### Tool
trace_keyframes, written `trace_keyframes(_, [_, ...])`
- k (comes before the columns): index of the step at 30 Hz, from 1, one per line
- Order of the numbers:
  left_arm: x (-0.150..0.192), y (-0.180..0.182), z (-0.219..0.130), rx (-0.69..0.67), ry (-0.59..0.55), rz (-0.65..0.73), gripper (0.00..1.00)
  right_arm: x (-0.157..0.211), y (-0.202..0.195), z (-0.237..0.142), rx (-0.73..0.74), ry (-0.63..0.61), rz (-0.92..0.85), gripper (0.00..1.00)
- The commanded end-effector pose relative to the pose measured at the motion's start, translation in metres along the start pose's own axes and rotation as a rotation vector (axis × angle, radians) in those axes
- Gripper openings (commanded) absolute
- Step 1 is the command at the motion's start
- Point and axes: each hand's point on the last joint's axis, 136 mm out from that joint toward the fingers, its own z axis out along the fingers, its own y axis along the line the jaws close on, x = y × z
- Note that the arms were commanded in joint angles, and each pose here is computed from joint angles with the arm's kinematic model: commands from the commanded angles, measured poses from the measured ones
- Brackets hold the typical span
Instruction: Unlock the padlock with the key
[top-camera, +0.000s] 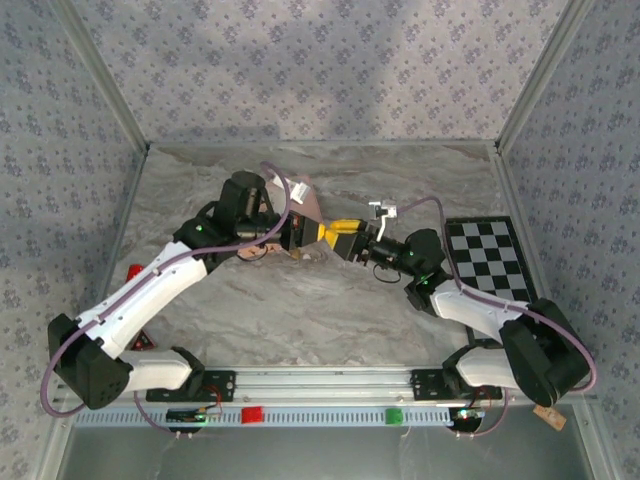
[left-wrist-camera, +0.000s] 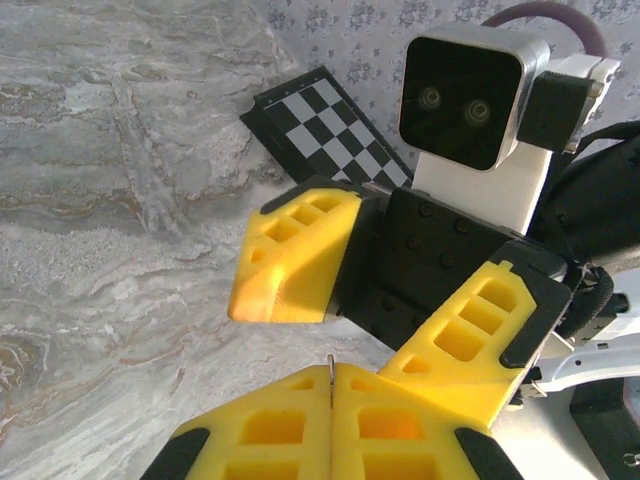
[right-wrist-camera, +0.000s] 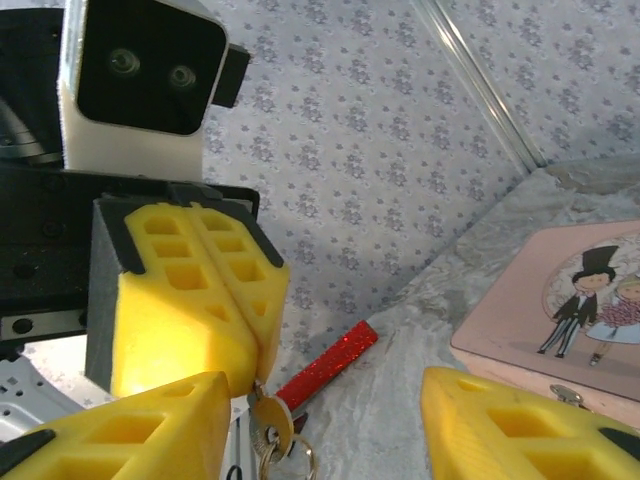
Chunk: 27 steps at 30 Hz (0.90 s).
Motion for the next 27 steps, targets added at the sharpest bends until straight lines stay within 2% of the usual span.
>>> trace_keyframes(1, [-0.009,-0.019,-0.008,0.065,-0.039,0.046,0.0,-0.002,0.017,0.001,-0.085,0.006,-0.011,0.49])
trace_keyframes(8, [-0.006,-0.01,-0.007,0.037,-0.05,0.061,0.0,-0.004,0.023,0.0,-0.152,0.023,0.008,0.39])
trace_keyframes(15, [-0.006,0.002,-0.008,0.043,-0.059,0.044,0.0,-0.006,0.024,0.001,-0.157,0.033,0.006,0.25])
trace_keyframes(18, [-0.008,0.001,-0.008,0.056,-0.064,0.042,0.0,-0.006,0.028,0.003,-0.174,0.05,0.003,0.26])
trace_keyframes(22, [-0.011,0.003,-0.01,0.058,-0.08,0.037,0.0,-0.003,0.025,0.002,-0.156,0.062,-0.004,0.32])
trace_keyframes(27, [-0.011,0.001,-0.011,0.077,-0.08,0.038,0.0,-0.003,0.028,0.004,-0.173,0.071,0.0,0.33])
